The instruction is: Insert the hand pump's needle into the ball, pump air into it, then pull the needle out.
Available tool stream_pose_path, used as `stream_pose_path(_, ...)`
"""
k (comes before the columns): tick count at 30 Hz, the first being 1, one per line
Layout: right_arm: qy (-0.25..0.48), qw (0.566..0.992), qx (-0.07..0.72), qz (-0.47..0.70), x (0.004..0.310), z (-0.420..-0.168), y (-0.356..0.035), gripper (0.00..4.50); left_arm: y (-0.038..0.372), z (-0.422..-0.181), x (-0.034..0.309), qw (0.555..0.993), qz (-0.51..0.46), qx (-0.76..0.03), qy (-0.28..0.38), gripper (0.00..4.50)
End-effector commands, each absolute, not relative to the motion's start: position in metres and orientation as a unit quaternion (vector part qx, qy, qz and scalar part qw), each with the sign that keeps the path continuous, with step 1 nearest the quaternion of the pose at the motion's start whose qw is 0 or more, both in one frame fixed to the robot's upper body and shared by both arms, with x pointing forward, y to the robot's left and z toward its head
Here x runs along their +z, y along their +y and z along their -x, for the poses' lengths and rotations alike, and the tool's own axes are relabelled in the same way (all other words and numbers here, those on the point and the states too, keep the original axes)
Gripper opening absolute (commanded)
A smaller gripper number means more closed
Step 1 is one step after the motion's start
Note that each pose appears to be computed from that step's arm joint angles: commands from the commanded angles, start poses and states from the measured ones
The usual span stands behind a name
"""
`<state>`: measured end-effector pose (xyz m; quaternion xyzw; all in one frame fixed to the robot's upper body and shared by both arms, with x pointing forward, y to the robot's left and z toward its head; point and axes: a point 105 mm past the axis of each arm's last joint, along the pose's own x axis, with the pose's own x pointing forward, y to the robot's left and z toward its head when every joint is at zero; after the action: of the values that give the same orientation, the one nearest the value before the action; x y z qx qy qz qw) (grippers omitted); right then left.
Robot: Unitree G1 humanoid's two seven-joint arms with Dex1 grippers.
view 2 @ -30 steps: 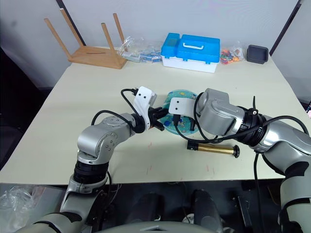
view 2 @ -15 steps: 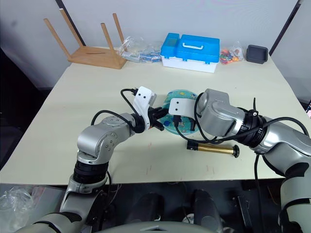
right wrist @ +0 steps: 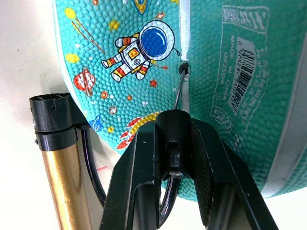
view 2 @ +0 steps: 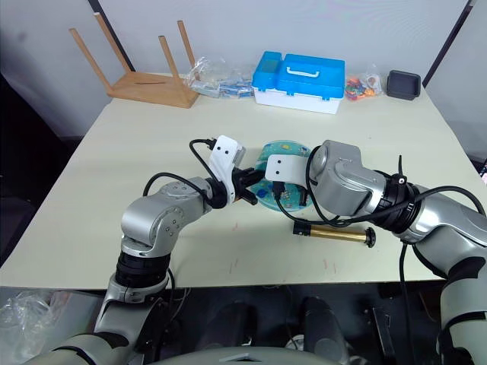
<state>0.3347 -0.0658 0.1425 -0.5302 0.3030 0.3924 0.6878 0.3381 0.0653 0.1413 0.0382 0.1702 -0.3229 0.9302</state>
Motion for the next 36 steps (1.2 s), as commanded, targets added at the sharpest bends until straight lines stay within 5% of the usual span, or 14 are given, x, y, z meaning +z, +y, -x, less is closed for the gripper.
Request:
stream_pose_path(1,0.3,0.67,0.428,0.528,0.133,-0.324,-0.055,0.34,0.063,-0.337,0.133,0.926,-0.034,-0.324,0.19,0.0)
stream_pose_path(17,0.3,0.668,0.431,0.527,0.135,-0.332,-0.049,0.34,0.059,-0.336,0.132,0.924,-0.041,-0.33,0.187,0.0)
stream_pose_path(36,0.288,0.669,0.52,0.446,0.15,-0.349,0.008,0.34,0.063,-0.336,0.124,0.923,-0.046,-0.333,0.188,0.0)
